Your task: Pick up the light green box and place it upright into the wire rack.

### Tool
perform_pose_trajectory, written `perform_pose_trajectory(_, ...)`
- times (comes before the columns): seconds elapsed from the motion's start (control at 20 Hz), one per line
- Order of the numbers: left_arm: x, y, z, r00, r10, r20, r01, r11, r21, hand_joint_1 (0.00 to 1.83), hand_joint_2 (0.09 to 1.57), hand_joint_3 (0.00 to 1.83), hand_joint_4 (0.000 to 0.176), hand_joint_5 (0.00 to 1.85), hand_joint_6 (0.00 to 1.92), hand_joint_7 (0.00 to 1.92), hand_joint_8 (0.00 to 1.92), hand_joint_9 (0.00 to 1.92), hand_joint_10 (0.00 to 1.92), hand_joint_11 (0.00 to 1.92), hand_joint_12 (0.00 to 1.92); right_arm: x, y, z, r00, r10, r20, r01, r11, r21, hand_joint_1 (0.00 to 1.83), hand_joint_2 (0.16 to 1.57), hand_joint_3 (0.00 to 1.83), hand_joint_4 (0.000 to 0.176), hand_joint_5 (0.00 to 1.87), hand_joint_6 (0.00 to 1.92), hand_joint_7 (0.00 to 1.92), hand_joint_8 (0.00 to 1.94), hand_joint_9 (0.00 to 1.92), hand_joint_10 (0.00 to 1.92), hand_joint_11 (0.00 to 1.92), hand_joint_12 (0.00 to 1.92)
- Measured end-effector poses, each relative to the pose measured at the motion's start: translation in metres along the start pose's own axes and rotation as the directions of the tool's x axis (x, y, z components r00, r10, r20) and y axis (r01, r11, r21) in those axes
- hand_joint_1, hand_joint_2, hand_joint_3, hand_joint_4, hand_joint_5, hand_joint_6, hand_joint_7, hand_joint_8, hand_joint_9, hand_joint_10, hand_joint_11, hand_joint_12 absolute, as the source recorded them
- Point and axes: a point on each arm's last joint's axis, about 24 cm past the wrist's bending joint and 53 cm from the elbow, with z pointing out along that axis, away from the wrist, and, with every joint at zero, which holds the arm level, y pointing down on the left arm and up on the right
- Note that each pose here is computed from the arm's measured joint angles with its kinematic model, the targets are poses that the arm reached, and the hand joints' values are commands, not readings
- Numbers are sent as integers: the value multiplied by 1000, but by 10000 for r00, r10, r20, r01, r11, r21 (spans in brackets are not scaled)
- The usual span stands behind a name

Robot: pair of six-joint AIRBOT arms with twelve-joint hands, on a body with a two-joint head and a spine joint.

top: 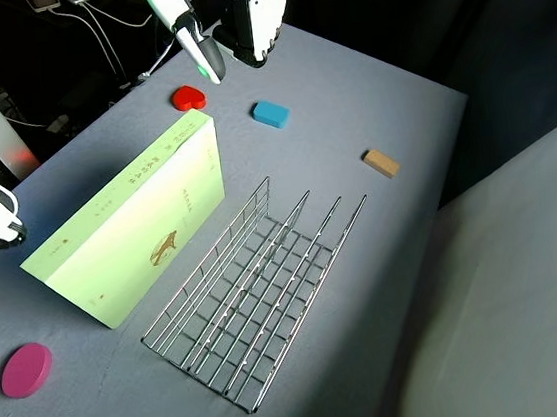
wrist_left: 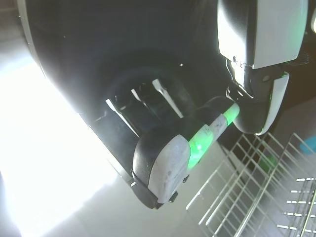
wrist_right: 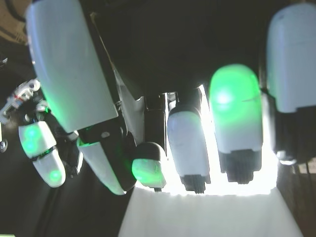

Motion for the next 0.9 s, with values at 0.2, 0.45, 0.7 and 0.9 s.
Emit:
perform_pose_trajectory(0.2,0,-3,0,10000,70,35,-70,9999,110,272,1151,3,75,313,2,266,0,276,4,52,646,-2,6,1,10000,36,54,-35,9999,-133,0,1071,23,120,62,4,90,5,57,5,0,511)
perform_pose_trajectory(0.45,-3,3,5,9995,313,20,-313,9995,-16,276,1151,2,76,311,1,265,0,275,2,45,642,-3,16,2,9998,156,117,-153,9996,-249,60,1079,14,102,61,2,86,2,54,2,0,506)
perform_pose_trajectory(0.7,-14,17,10,9975,663,256,-661,9978,-92,271,1156,4,79,301,1,260,0,276,2,41,639,7,51,5,9999,-143,-51,138,9959,-893,550,977,0,69,54,0,60,0,33,0,0,359)
perform_pose_trajectory(0.9,-31,31,13,9930,1036,561,-1028,9945,-175,270,1162,4,78,310,3,259,0,276,1,38,638,21,70,11,9967,347,-733,-427,9929,-1107,731,966,0,66,51,1,53,1,32,0,0,309)
